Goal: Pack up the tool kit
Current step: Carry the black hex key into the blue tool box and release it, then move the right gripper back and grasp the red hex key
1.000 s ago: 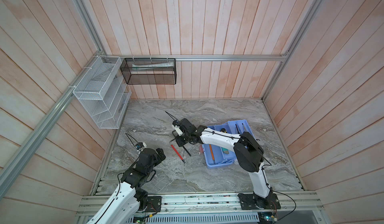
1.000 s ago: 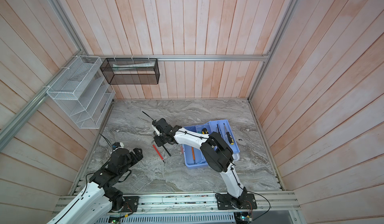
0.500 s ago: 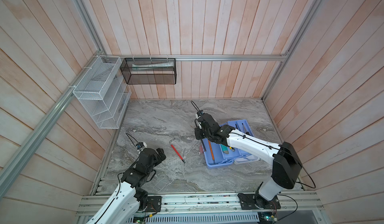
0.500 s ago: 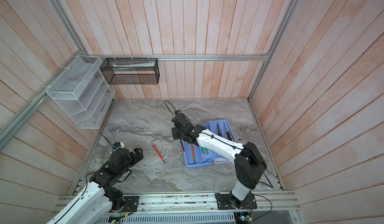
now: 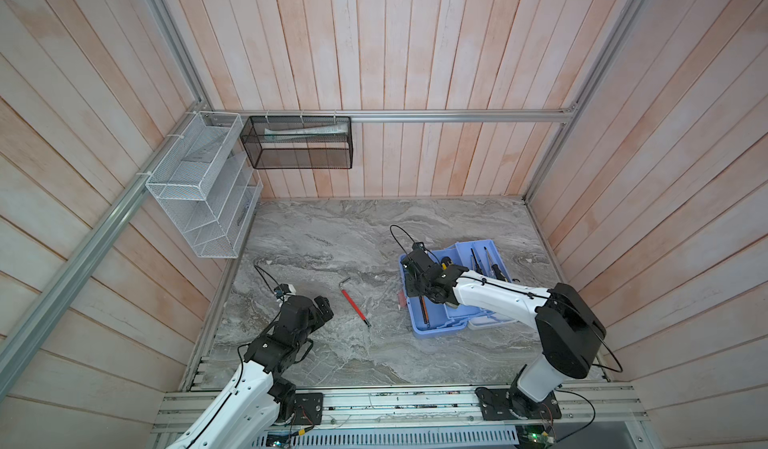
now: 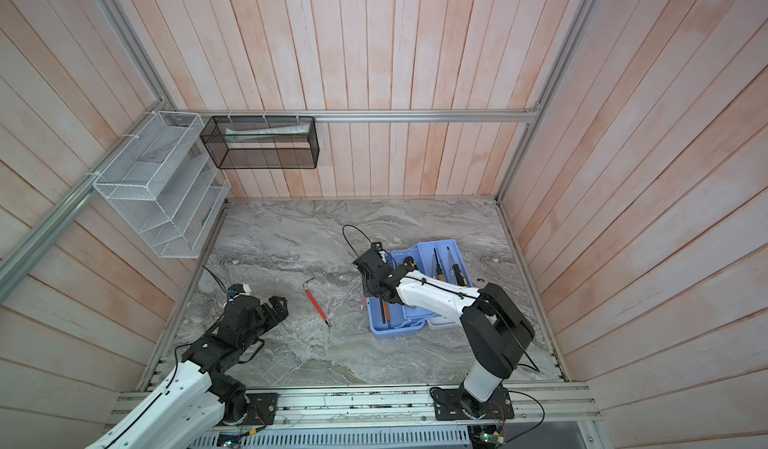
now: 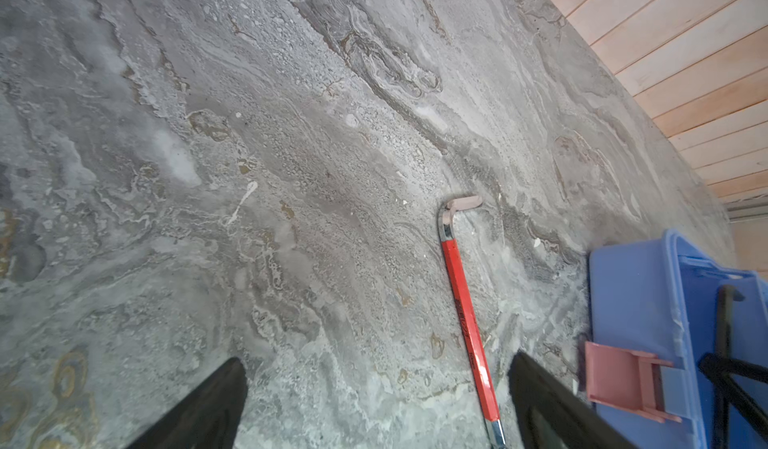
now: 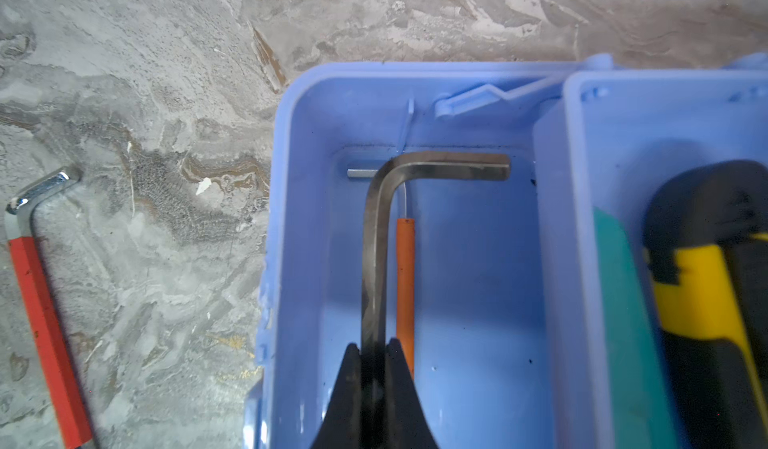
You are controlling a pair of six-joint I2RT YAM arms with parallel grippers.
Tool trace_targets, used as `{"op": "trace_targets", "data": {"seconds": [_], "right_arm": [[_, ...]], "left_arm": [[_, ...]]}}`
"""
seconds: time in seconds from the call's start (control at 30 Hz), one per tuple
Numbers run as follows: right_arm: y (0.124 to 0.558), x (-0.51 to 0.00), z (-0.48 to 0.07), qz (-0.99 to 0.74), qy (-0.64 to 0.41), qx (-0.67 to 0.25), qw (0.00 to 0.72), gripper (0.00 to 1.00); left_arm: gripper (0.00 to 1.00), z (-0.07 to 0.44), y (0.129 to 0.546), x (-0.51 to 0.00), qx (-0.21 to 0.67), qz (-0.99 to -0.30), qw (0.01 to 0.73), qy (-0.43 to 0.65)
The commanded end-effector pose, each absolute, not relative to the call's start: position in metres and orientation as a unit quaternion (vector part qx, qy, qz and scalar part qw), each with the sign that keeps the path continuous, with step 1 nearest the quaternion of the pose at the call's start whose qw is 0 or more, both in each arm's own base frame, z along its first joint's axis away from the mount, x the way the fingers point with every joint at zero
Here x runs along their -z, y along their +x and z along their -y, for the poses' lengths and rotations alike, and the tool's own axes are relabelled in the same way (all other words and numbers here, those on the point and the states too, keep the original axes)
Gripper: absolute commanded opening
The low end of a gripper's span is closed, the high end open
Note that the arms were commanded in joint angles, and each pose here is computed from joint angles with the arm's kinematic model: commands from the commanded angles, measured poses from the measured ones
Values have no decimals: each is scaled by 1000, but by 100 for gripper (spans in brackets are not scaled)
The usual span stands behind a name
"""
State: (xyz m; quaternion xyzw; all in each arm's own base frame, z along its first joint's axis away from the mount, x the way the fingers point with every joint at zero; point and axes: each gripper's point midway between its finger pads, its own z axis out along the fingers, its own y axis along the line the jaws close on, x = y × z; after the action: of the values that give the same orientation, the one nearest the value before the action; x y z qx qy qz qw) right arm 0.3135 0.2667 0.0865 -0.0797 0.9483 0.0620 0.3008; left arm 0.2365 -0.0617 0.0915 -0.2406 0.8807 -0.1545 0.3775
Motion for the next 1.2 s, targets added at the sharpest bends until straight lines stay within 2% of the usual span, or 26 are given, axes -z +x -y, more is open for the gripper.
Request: {"op": "trace_targets", "data": {"seconds": [0.0, 0.3, 0.4, 0.43, 0.63, 0.77, 0.9, 1.0, 1.17], "right_arm": [[318, -80, -281, -948, -76, -93, 296, 0], [319, -57, -280, -954, -84, -81, 277, 0], [321, -59, -274, -955, -87, -62, 277, 28], [322, -60, -273, -955, -89, -58, 278, 31], [325, -77, -268, -953, -105, -34, 283, 39], [329, -122, -272, -940, -126, -27, 316, 39], [315, -152, -322, -917, -180, -133, 331, 39], [291, -149, -372, -896, -241, -207, 310, 40], [261, -110, -431, -882, -335, -206, 261, 40]], "left_arm": [[100, 61, 237, -97, 154, -879, 384, -235], [100, 59, 236, -96, 151, -880, 383, -236], [100, 59, 236, -98, 149, -880, 385, -236], [100, 57, 236, -98, 146, -880, 385, -238], [100, 58, 238, -105, 147, -877, 391, -236], [100, 56, 240, -111, 141, -876, 398, -233], [100, 52, 241, -115, 132, -873, 404, -237], [100, 52, 241, -115, 134, -872, 405, -240], [100, 50, 237, -113, 135, -872, 402, -245]]}}
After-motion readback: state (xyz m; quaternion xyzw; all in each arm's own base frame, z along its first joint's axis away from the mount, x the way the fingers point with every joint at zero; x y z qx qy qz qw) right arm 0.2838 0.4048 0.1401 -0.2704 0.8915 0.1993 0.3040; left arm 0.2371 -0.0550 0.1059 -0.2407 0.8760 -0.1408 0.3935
